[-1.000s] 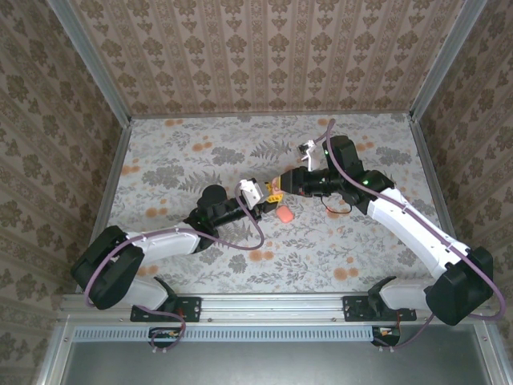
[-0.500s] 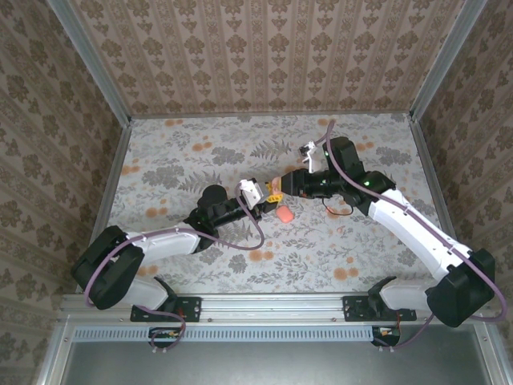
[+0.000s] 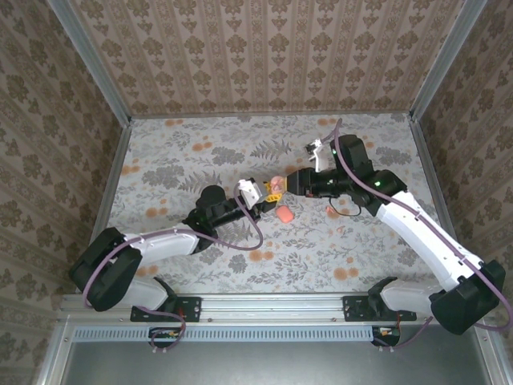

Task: Insert the wireless bluetooth earbuds into the charging case

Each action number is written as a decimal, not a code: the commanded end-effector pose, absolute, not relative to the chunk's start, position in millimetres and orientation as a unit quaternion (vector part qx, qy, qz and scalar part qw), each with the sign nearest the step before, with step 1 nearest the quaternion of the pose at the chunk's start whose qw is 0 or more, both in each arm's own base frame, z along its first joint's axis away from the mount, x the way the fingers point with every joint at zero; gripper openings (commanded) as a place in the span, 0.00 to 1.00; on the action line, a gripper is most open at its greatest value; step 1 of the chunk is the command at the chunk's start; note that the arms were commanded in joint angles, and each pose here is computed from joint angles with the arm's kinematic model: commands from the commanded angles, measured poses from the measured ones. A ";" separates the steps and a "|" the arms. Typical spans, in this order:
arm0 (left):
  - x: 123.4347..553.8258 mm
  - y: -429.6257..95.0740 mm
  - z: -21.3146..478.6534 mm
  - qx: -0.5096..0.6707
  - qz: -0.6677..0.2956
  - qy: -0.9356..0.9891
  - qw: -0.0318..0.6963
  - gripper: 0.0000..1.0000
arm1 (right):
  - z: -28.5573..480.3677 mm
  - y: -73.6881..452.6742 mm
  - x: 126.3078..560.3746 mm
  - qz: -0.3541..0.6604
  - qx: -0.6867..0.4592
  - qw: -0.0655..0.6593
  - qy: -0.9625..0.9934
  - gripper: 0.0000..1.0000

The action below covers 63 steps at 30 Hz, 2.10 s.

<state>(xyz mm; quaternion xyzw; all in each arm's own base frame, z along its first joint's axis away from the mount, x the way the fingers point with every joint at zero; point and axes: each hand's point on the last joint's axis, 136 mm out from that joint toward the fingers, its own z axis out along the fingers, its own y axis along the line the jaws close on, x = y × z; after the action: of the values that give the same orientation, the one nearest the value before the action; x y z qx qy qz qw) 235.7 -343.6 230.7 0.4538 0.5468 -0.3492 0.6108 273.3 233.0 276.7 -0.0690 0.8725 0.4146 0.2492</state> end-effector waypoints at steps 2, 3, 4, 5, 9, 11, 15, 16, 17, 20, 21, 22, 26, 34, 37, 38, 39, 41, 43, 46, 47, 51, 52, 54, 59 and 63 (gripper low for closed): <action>228.9 -338.3 238.0 0.456 -0.343 0.535 0.623 0.09 | 274.4 201.0 268.4 0.372 -0.064 0.235 0.896 0.33; 227.7 -337.2 236.1 0.457 -0.342 0.538 0.620 0.10 | 273.4 193.8 267.5 0.361 -0.066 0.231 0.901 0.33; 226.6 -336.0 233.3 0.458 -0.341 0.541 0.617 0.10 | 270.8 186.7 266.3 0.349 -0.067 0.226 0.907 0.34; 225.9 -334.7 232.5 0.459 -0.339 0.543 0.616 0.10 | 267.7 178.9 265.4 0.334 -0.068 0.220 0.914 0.34; 222.9 -328.5 222.7 0.460 -0.333 0.556 0.607 0.10 | 247.2 145.8 262.1 0.264 -0.071 0.183 0.944 0.34; 221.3 -326.5 218.3 0.462 -0.330 0.562 0.602 0.10 | 234.8 130.6 260.7 0.226 -0.072 0.161 0.958 0.34; 219.5 -322.5 211.0 0.465 -0.322 0.571 0.595 0.10 | 210.0 103.1 259.3 0.140 -0.095 0.118 0.978 0.36; 219.1 -322.0 209.5 0.466 -0.320 0.573 0.593 0.10 | 204.6 96.5 259.5 0.120 -0.099 0.109 0.982 0.37; 218.8 -321.1 208.0 0.467 -0.318 0.574 0.592 0.10 | 195.0 89.0 260.3 0.097 -0.103 0.090 0.986 0.37; 217.9 -319.0 205.0 0.468 -0.314 0.578 0.590 0.10 | 174.9 70.8 258.5 0.048 -0.103 0.047 0.992 0.38; 218.1 -318.0 204.1 0.467 -0.312 0.580 0.590 0.10 | 168.1 68.0 256.7 0.042 -0.103 0.033 0.993 0.39; 218.1 -317.2 203.2 0.466 -0.311 0.581 0.590 0.10 | 162.1 66.8 256.0 0.041 -0.104 0.023 0.993 0.39; 218.4 -315.4 200.9 0.464 -0.309 0.585 0.589 0.10 | 131.1 72.2 254.3 0.057 -0.105 -0.012 0.993 0.41; 219.7 -313.9 198.2 0.457 -0.308 0.593 0.588 0.10 | 78.1 84.0 260.0 0.092 -0.080 -0.041 0.992 0.42; 220.1 -313.5 197.6 0.457 -0.305 0.594 0.588 0.09 | 59.4 80.8 260.1 0.089 -0.072 -0.059 0.992 0.43; 220.6 -313.1 197.3 0.457 -0.304 0.595 0.588 0.09 | 54.0 80.0 260.1 0.088 -0.070 -0.065 0.992 0.43; 220.6 -313.2 197.3 0.457 -0.304 0.595 0.588 0.09 | 48.9 79.3 261.0 0.088 -0.069 -0.068 0.991 0.43; 221.5 -313.3 198.0 0.455 -0.303 0.595 0.588 0.10 | 42.9 78.4 264.0 0.087 -0.067 -0.071 0.991 0.43; 221.1 -313.3 197.3 0.455 -0.304 0.596 0.587 0.10 | 38.3 77.7 267.3 0.086 -0.066 -0.073 0.991 0.44; 222.1 -312.8 197.1 0.455 -0.301 0.598 0.588 0.10 | 32.4 74.6 270.0 0.080 -0.061 -0.078 0.992 0.46; 222.2 -312.7 197.2 0.454 -0.300 0.598 0.588 0.10 | 30.3 74.1 270.4 0.079 -0.059 -0.080 0.992 0.46; 223.2 -312.3 197.9 0.454 -0.298 0.599 0.589 0.10 | 24.8 71.0 269.2 0.071 -0.053 -0.093 0.992 0.47; 223.5 -312.3 197.2 0.454 -0.298 0.599 0.588 0.10 | 23.3 69.9 267.7 0.068 -0.052 -0.098 0.991 0.47; 223.0 -312.7 197.1 0.454 -0.299 0.599 0.588 0.10 | 21.4 67.3 265.9 0.062 -0.052 -0.104 0.991 0.48; 223.2 -313.1 196.9 0.454 -0.300 0.600 0.587 0.10 | 19.7 63.5 261.1 0.052 -0.053 -0.117 0.990 0.48; 223.2 -313.1 196.5 0.454 -0.300 0.600 0.586 0.10 | 26.0 64.0 256.5 0.053 -0.049 -0.127 0.989 0.48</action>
<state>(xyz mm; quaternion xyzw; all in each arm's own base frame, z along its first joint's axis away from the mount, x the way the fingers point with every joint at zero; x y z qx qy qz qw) 225.8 -313.2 190.9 0.4519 0.6089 -0.3021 0.5778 263.2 69.9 21.4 -0.0587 0.9905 0.0661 -0.1052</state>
